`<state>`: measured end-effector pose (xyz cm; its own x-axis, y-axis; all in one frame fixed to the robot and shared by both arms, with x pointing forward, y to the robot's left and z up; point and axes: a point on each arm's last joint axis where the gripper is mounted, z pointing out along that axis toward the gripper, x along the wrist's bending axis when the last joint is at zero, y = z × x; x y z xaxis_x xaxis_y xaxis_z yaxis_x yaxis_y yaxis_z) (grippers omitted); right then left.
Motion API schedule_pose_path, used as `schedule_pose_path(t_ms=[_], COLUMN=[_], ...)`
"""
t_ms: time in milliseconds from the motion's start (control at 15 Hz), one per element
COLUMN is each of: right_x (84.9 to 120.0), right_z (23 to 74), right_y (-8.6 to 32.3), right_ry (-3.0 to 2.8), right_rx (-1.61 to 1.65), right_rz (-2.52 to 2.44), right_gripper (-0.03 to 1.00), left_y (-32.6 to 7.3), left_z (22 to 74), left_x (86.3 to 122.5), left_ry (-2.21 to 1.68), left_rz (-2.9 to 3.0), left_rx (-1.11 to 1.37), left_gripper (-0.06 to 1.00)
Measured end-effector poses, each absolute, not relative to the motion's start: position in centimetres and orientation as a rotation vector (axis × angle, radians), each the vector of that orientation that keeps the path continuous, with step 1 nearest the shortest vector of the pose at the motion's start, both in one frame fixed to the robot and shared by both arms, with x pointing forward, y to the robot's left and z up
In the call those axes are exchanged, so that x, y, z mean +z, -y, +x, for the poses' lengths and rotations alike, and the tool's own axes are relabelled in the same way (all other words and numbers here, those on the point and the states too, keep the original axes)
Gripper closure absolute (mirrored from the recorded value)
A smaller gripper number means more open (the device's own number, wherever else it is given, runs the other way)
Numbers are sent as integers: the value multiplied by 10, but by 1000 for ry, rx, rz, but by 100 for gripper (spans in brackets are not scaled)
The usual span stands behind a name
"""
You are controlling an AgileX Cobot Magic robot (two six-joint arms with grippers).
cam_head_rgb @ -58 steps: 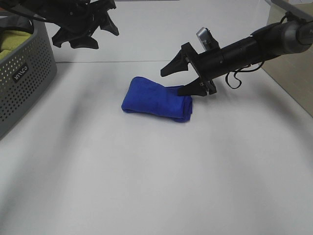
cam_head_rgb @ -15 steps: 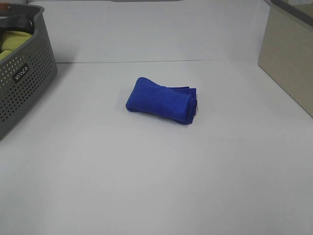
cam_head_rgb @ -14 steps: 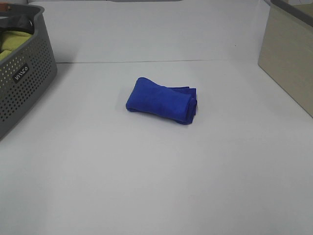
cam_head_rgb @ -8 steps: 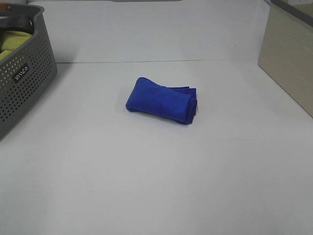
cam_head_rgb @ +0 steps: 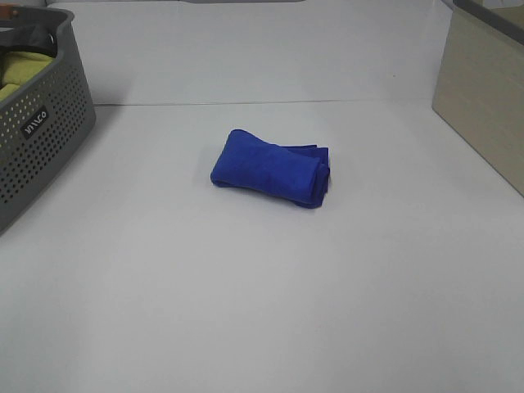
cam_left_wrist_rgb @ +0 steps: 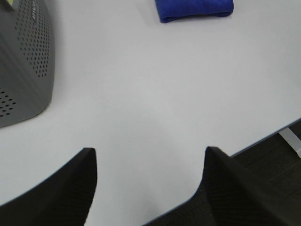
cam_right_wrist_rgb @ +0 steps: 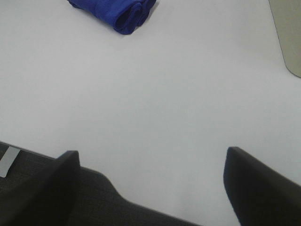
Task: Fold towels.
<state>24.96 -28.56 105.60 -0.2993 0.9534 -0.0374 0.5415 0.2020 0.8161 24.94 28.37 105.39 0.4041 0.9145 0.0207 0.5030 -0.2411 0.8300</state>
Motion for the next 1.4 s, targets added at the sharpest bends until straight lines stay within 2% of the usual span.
schedule_pose_path(t_ms=[467,1400], right_x=[1056,1055], right_z=[240,229], right_y=[286,286], right_ry=[-1880,-1749], right_rx=[1010,1023], right_rz=[1345,1362], right_gripper=[19,19], left_y=[-286,-286], left_z=[231,231], left_x=[1054,1054], left_ry=[-1299,-1300], left_rz=[1705,1705], left_rx=[867,869], left_gripper=[32,32])
